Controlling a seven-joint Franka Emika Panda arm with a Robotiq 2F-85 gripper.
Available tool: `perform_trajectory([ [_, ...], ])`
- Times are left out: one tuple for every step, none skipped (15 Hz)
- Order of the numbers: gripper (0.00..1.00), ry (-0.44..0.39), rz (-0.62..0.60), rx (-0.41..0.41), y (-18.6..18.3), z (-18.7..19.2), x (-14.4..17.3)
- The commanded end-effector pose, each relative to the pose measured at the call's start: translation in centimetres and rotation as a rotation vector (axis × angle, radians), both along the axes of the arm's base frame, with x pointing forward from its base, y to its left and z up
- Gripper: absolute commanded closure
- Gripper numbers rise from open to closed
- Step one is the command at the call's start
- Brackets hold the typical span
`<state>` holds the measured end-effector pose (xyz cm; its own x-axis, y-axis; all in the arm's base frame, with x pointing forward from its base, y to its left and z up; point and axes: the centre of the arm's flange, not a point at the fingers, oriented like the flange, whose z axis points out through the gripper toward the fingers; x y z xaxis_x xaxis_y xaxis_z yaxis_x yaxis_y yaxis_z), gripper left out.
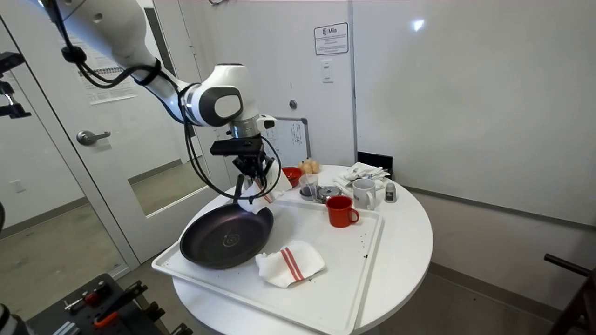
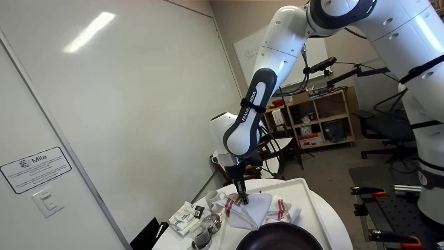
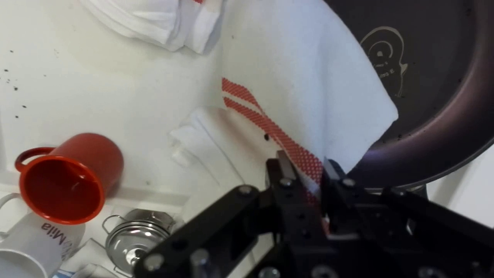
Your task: Use one white and red towel to wipe the black pan.
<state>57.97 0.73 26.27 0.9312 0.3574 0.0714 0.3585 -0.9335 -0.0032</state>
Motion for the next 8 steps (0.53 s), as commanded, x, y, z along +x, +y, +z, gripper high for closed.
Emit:
perform_trajectory([
  [0.96, 0.002, 0.029, 0.028, 2.2, -1.8, -0.5],
  [0.96, 0.007, 0.034, 0.036, 2.6, -2.3, -0.6],
  [0.96, 0.017, 0.039, 0.046, 3.0, -3.0, -0.8],
  [0.96, 0.027, 0.038, 0.056, 3.2, -3.8, -1.1],
  [0.96, 0.036, 0.037, 0.066, 3.5, -4.5, -1.2],
  [0.96, 0.048, 0.030, 0.077, 3.6, -5.5, -1.4],
  [0.96, 0.059, 0.027, 0.092, 3.8, -6.2, -1.6],
  [0.96, 0.070, 0.023, 0.105, 4.0, -7.1, -1.9],
])
